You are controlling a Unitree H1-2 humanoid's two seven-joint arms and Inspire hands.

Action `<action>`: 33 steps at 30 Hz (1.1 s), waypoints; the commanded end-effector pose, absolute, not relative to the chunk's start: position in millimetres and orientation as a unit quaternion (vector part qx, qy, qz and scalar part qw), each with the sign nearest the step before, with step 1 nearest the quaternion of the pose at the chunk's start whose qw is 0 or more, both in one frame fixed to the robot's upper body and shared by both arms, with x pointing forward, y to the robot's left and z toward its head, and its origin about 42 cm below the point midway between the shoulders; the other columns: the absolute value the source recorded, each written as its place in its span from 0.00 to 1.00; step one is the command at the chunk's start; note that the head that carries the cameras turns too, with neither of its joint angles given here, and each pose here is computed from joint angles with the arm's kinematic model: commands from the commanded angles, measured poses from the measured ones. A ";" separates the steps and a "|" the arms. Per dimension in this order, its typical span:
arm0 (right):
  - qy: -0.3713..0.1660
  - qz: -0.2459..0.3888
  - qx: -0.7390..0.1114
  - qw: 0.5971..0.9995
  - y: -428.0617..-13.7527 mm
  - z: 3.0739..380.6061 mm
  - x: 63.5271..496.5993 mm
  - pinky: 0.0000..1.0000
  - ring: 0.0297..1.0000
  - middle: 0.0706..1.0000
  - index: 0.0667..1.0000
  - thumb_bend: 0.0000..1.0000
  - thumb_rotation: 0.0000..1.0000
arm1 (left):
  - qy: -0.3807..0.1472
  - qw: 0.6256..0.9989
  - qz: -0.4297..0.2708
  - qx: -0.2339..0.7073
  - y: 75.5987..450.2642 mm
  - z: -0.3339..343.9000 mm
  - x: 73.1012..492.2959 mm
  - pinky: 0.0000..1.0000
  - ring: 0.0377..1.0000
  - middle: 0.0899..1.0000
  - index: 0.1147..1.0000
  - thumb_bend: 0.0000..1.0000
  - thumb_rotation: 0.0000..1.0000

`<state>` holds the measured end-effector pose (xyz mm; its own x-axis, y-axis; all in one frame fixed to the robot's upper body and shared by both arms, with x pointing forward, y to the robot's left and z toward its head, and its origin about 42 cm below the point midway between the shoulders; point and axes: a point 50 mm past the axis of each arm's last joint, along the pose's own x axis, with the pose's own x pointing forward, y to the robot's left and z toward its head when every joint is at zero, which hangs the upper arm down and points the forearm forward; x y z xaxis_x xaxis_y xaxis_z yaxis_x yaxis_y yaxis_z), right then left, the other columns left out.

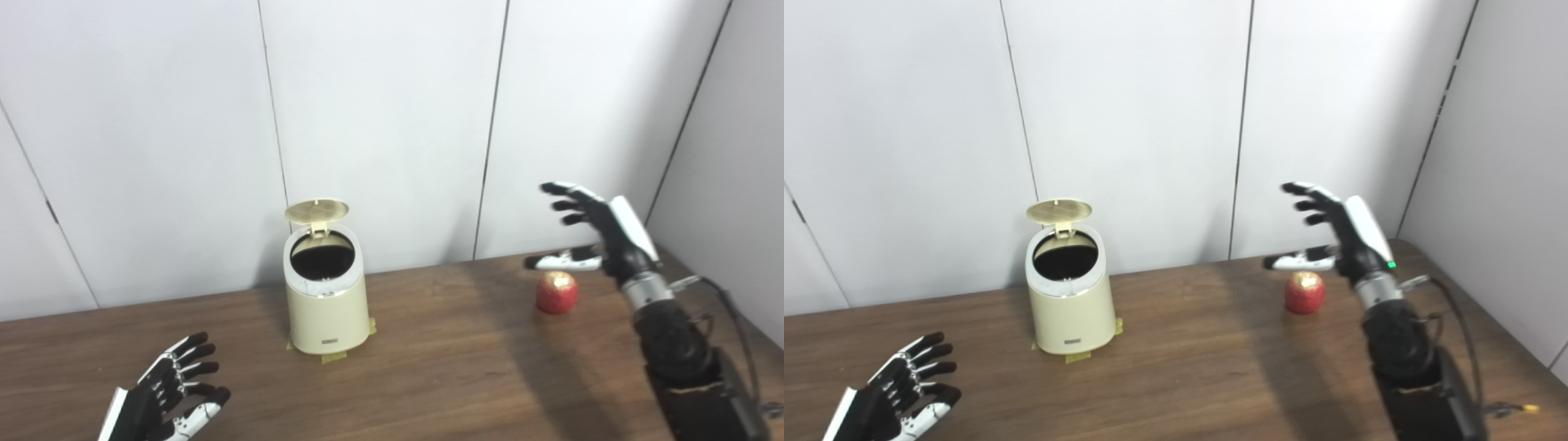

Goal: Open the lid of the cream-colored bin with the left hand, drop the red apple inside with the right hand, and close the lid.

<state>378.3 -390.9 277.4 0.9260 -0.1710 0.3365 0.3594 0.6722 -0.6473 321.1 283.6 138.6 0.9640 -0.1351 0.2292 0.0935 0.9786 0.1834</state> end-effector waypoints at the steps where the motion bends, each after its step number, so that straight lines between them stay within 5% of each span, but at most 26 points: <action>1: -0.148 -0.173 -0.393 0.891 -406.2 301.3 384.4 0.67 0.79 0.83 0.80 0.81 0.16 | -0.167 0.980 -0.058 0.089 284.1 161.4 329.4 0.60 0.73 0.79 0.83 0.63 0.16; 15: -0.013 -0.140 -0.355 0.924 -448.8 275.9 387.0 0.80 0.91 0.93 0.89 0.76 0.11 | -0.167 0.980 -0.061 0.088 283.3 162.5 328.8 0.60 0.72 0.79 0.82 0.61 0.11; 25: 0.032 -0.098 -0.335 0.937 -458.5 249.3 396.6 0.89 0.95 0.95 0.92 0.84 0.19 | -0.167 0.979 -0.062 0.094 283.6 164.5 327.9 0.61 0.72 0.78 0.82 0.62 0.11; 33: 0.052 -0.088 -0.354 0.930 -453.9 225.2 406.2 0.88 0.92 0.91 0.91 0.84 0.16 | -0.166 0.980 -0.065 0.088 281.5 165.0 327.0 0.62 0.71 0.78 0.81 0.62 0.09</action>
<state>391.8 -448.6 192.7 0.9676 -0.2014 -0.1525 0.0567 0.7616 -0.6456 320.3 281.7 144.7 0.9585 -0.1449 0.2456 0.1001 0.9774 0.1861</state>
